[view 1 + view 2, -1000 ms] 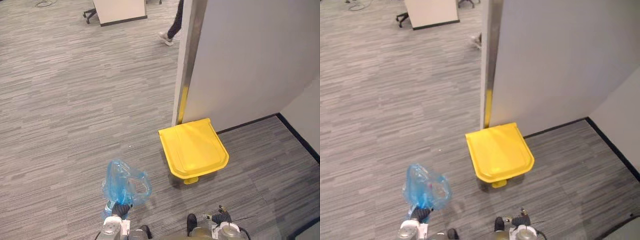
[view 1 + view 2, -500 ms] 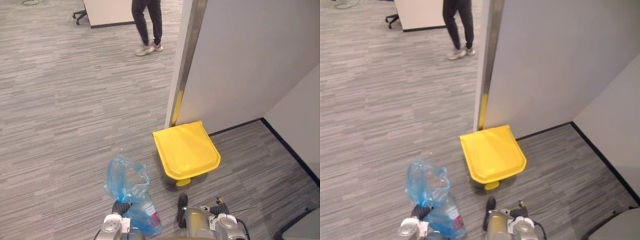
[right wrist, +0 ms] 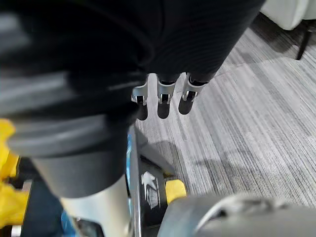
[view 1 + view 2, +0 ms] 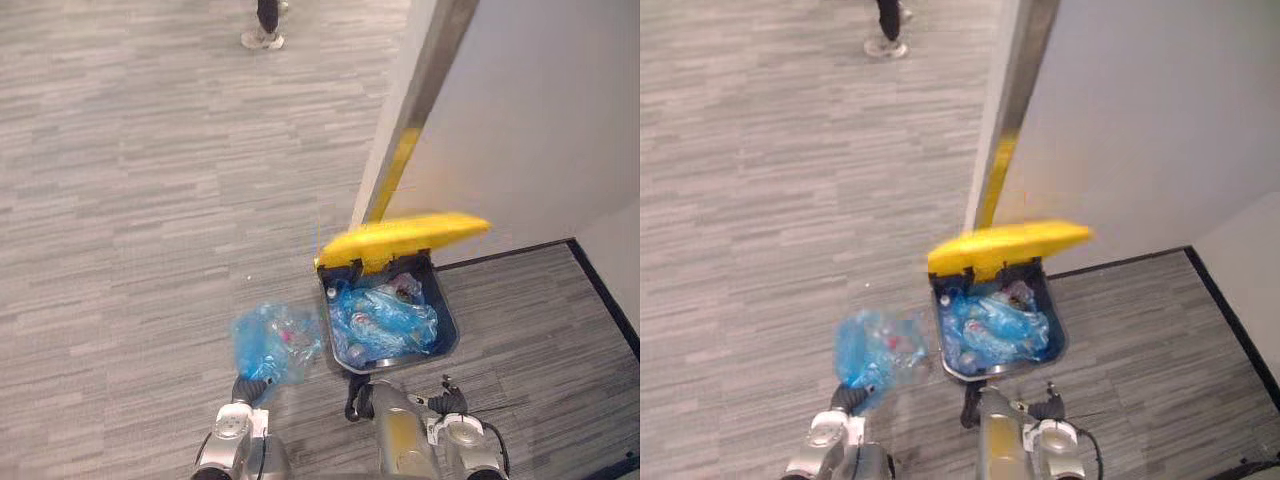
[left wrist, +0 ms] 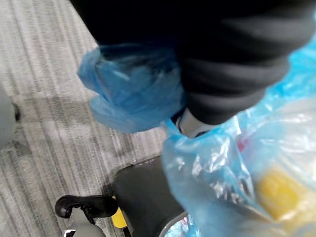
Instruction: Gather rubbish on tea table into small bin, then transfer packed bag to large trash can.
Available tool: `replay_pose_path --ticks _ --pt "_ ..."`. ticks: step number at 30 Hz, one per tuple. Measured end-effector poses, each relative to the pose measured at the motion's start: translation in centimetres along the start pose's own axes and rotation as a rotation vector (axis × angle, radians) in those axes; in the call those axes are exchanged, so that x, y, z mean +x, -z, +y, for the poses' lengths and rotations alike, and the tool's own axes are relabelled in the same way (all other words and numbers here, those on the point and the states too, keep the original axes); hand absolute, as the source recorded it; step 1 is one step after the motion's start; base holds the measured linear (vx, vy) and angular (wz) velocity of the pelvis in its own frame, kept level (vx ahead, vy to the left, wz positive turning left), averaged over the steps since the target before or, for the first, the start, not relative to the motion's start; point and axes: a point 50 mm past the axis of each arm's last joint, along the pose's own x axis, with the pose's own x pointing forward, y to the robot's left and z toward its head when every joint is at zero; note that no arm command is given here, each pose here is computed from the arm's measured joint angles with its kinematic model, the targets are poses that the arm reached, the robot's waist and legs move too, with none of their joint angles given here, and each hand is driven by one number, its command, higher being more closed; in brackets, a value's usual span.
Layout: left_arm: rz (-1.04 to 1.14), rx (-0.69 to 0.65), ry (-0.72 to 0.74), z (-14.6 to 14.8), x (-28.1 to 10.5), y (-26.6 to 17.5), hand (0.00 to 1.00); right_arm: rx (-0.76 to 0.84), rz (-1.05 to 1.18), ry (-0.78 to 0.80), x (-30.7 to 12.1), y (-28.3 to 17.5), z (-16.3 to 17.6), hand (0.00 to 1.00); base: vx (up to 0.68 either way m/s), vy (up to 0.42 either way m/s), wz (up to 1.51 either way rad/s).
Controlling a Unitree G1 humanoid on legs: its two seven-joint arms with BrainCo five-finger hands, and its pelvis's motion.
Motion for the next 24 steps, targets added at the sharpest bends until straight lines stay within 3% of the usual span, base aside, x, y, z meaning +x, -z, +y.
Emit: replay_pose_path --ticks 4,10,15,24 --pt "-0.05 0.001 0.008 -0.2 0.5 -1.5 1.0 -0.12 -0.09 -0.1 0.2 -2.6 2.5 0.0 0.04 -0.019 0.29" --pt "-0.142 0.017 -0.01 0.9 0.7 -3.9 1.0 -0.245 -0.41 -0.109 1.0 -13.2 3.1 0.0 -0.05 -0.037 0.18" --pt "-0.298 -0.035 -0.038 2.2 0.5 -7.3 1.0 -0.27 -0.658 0.064 0.6 -23.6 -1.8 0.0 -0.13 -0.035 -0.04" --pt "-0.476 -0.038 0.052 1.1 -0.5 -11.3 1.0 -0.179 -0.863 0.241 -2.8 -33.0 -7.5 0.0 -0.05 -0.029 -0.12"
